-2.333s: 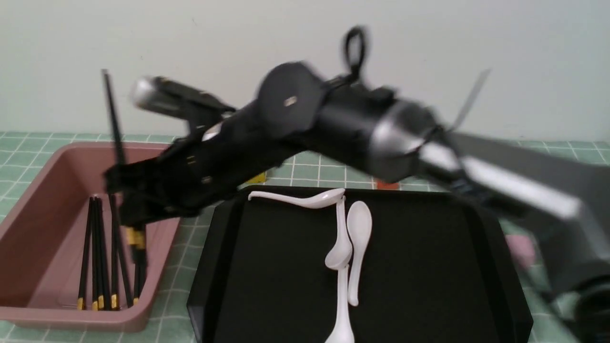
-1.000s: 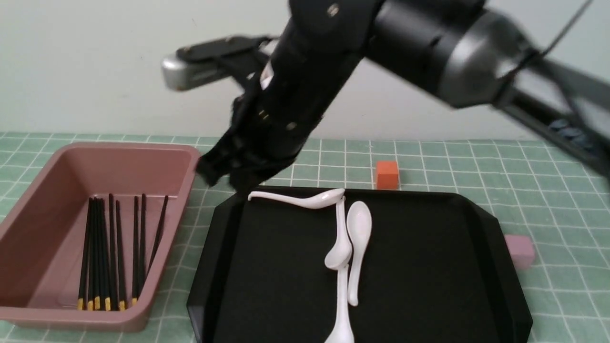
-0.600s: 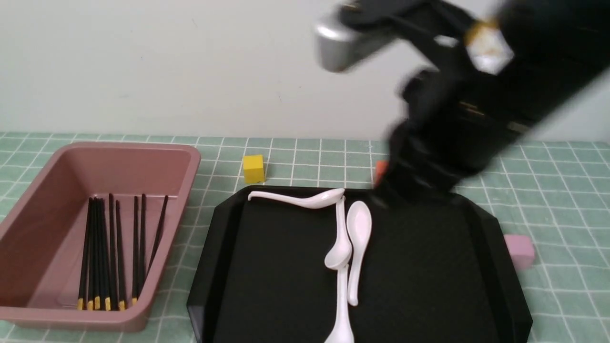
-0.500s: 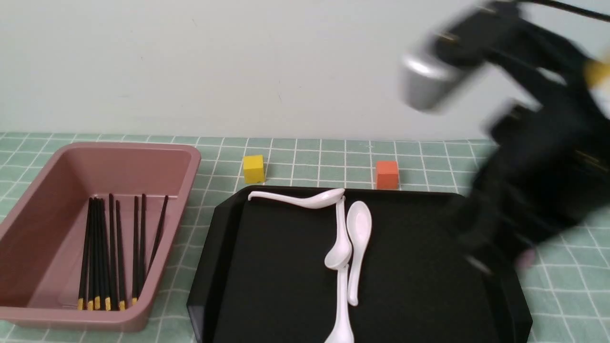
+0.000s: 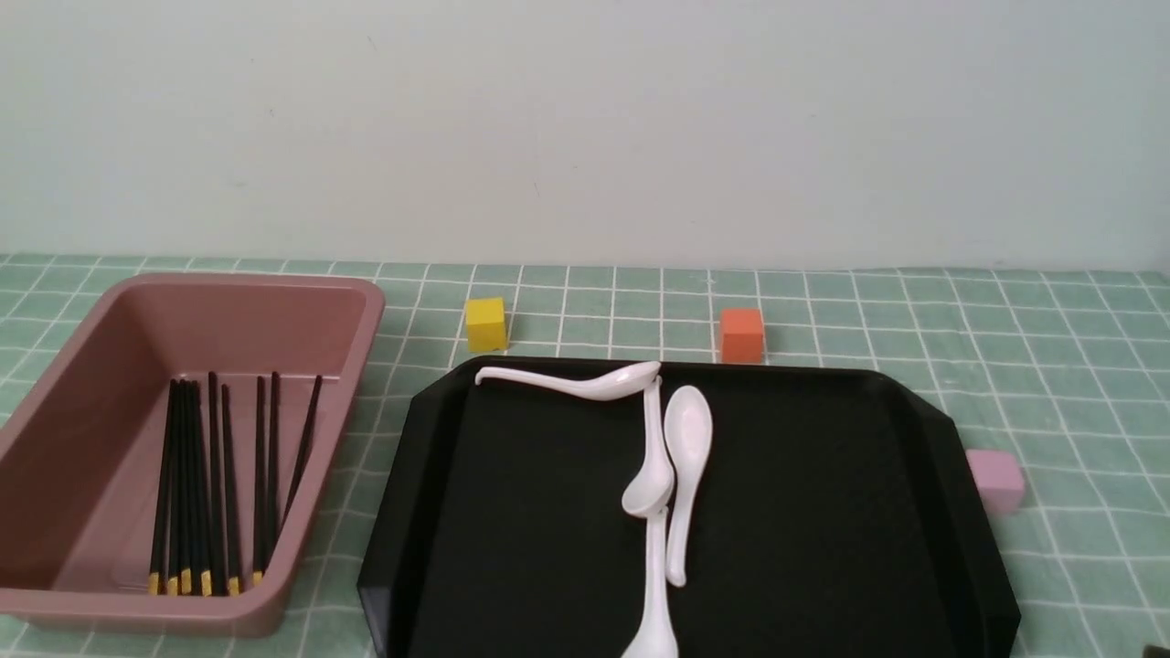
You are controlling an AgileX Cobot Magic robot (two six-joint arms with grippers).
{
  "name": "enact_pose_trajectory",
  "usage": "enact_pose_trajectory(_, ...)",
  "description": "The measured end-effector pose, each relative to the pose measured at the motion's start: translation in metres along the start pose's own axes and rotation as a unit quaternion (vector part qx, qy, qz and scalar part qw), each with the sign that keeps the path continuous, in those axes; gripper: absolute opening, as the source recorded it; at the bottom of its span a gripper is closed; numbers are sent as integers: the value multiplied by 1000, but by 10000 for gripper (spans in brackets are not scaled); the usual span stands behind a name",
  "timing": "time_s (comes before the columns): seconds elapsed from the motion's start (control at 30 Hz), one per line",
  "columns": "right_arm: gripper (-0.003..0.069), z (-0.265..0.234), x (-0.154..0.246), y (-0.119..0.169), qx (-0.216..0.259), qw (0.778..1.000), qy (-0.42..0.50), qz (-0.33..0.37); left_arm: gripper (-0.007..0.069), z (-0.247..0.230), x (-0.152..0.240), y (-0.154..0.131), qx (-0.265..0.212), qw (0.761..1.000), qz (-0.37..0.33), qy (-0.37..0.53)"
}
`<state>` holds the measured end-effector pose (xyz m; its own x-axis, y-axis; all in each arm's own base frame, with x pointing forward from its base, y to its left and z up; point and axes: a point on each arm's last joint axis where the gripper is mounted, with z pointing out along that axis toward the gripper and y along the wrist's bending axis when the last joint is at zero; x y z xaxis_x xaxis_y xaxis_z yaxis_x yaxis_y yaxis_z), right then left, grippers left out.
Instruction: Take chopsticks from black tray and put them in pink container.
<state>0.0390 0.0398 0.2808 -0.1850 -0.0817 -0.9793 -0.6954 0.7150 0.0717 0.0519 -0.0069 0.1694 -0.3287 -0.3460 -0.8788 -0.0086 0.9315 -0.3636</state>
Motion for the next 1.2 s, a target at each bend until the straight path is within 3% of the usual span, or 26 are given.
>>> enact_pose_trajectory(0.3,-2,-13,24,-2,-4,997,-75,-1,239,0,0,0,0,1000,0,0)
enact_pose_trajectory(0.97,11,-13,26,-2,-3,997,-72,-3,239,0,0,0,0,1000,0,0)
enact_pose_trajectory(1.2,15,-1,50,-8,33,998,-41,-26,239,0,0,0,0,1000,0,0)
